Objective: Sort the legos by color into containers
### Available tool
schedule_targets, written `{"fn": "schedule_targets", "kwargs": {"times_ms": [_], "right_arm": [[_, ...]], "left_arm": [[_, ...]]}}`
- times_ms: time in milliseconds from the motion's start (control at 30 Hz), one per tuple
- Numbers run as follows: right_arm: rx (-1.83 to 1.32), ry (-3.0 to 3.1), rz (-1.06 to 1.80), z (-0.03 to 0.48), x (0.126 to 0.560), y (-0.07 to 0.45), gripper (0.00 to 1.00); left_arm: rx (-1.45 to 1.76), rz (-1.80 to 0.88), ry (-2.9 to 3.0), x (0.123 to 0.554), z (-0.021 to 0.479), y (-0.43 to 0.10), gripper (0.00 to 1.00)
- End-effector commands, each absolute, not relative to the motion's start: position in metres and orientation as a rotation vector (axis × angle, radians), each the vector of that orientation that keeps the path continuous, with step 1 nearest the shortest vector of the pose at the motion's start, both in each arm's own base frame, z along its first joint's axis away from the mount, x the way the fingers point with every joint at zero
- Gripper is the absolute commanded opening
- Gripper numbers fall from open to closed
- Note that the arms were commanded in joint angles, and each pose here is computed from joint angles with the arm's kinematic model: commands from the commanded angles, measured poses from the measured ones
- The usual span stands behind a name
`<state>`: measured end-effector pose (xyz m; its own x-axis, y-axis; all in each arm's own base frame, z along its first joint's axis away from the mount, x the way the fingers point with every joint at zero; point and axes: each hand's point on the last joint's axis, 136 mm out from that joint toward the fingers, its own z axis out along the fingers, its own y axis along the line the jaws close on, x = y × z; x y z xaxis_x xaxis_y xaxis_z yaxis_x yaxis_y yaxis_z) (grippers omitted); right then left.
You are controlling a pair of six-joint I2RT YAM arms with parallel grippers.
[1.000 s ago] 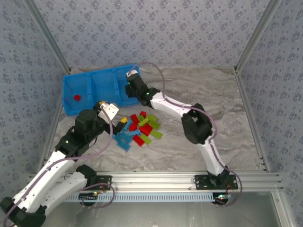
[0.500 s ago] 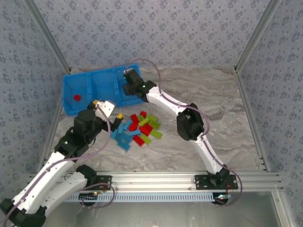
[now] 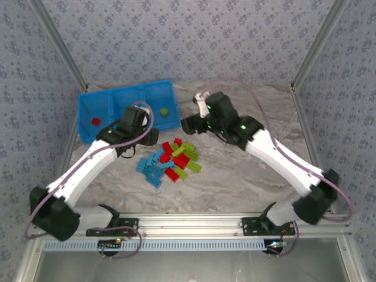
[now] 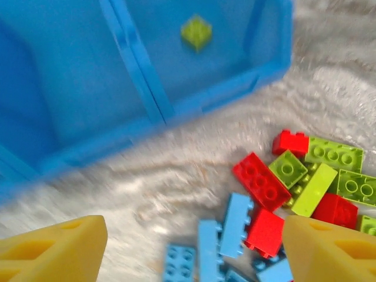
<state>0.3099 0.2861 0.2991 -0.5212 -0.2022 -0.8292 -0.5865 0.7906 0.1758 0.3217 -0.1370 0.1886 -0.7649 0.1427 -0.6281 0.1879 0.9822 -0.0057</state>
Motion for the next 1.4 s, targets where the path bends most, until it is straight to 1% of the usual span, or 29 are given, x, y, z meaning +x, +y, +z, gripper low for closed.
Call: {"fn": "schedule_targets", "kwargs": {"times_ms": [0,67,133,333,433,733,1000,1100,1200,1300,1367], "right_arm": [[-0.629,2.157,0.739,0.275,0.269,0.287,0.85],[-0.601,2.174,0.792,0.261,0.253,0.279,0.86],[-0.556,2.175,0.81,0.253,0.245,0.27,0.87],[-0.42,2.218,0.731,0.229,0.239,0.237,0.88],[-0.387,2.216,0.715,0.228,0.241,0.231,0.88],[-0.372,2.192,0.748,0.237,0.244,0.235,0.88],[-0.372,2.196,0.789,0.242,0.242,0.241,0.89],[-0.368,2.198,0.791,0.243,0.242,0.242,0.89],[-0.365,2.196,0.795,0.245,0.242,0.243,0.89],[-0.368,2.189,0.796,0.248,0.242,0.244,0.89],[-0.37,2.19,0.791,0.249,0.242,0.244,0.89]], "left_arm": [[-0.01,-0.181,2.672,0.316,0.139,-0.138,0.69],[-0.072,-0.153,2.696,0.326,0.12,-0.135,0.62],[-0.084,-0.149,2.704,0.333,0.105,-0.138,0.58],[-0.098,-0.178,2.788,0.339,0.068,-0.148,0.45],[-0.095,-0.206,2.834,0.335,0.055,-0.153,0.45],[-0.067,-0.111,2.901,0.32,0.031,-0.14,0.43],[-0.088,-0.032,2.918,0.314,0.019,-0.129,0.37],[-0.084,-0.041,2.923,0.314,0.019,-0.13,0.38],[-0.08,-0.062,2.94,0.312,0.021,-0.133,0.44],[-0.072,-0.058,2.953,0.309,0.021,-0.133,0.43],[-0.067,-0.051,2.961,0.306,0.021,-0.132,0.4]]}}
